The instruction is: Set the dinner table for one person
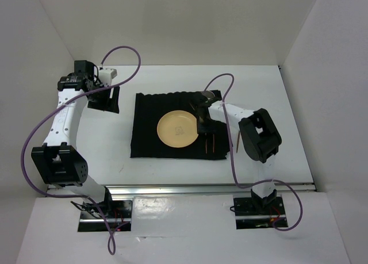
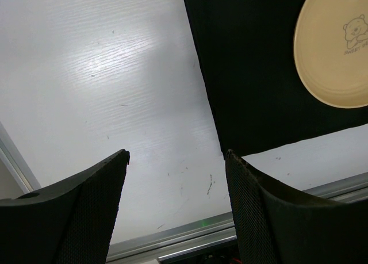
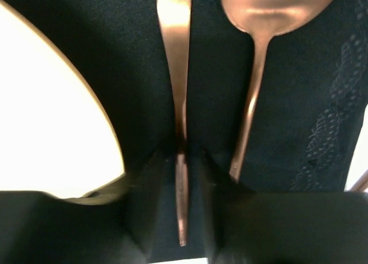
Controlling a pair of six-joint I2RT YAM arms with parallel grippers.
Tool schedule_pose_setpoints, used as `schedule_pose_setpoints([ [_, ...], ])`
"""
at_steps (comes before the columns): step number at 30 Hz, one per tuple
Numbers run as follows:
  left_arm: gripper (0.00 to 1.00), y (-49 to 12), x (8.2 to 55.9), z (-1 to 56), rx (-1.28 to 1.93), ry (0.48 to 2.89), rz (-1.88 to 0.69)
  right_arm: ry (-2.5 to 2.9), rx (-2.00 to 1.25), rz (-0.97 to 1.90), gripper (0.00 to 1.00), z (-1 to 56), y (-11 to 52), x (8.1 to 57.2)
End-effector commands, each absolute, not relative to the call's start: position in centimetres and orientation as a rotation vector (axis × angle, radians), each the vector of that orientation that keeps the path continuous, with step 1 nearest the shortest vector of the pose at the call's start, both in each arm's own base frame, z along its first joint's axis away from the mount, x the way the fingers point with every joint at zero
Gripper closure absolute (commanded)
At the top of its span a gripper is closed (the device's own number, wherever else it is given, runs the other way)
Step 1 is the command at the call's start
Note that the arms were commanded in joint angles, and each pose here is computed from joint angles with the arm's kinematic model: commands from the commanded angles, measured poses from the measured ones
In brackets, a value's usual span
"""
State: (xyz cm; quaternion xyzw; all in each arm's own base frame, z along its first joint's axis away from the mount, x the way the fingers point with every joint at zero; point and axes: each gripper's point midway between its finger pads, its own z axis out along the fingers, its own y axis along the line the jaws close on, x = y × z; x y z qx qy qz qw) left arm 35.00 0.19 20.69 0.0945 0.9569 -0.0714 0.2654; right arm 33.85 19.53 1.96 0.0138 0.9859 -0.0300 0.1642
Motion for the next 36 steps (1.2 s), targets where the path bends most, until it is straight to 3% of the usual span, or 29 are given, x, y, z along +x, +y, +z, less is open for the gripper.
schedule_pose_setpoints([
  [1,0.24,0.4,34.7,21.8,0.274,2.541,-0.173,2.752,0.061,-0.082,0.53,3.9,19.8,34.9],
  [12,0.24,0.4,34.7,21.5,0.272,2.557,-0.178,2.542,0.245,-0.103,0.48,14.2,13.7,35.0],
  [18,0.24,0.1,34.8,22.1,0.279,2.551,-0.201,2.683,0.427,-0.015,0.47,8.4,6.3,35.1],
  [29,0.24,0.1,34.6,22.7,0.292,2.531,-0.191,2.749,0.492,-0.109,0.47,2.8,3.0,36.7],
  [33,0.24,0.3,34.5,22.4,0.288,2.543,-0.183,2.783,0.475,-0.129,0.57,1.0,2.5,36.7],
  [36,0.24,0.3,34.3,22.3,0.287,2.551,-0.186,2.797,0.488,-0.138,0.9,0.1,2.2,36.7],
])
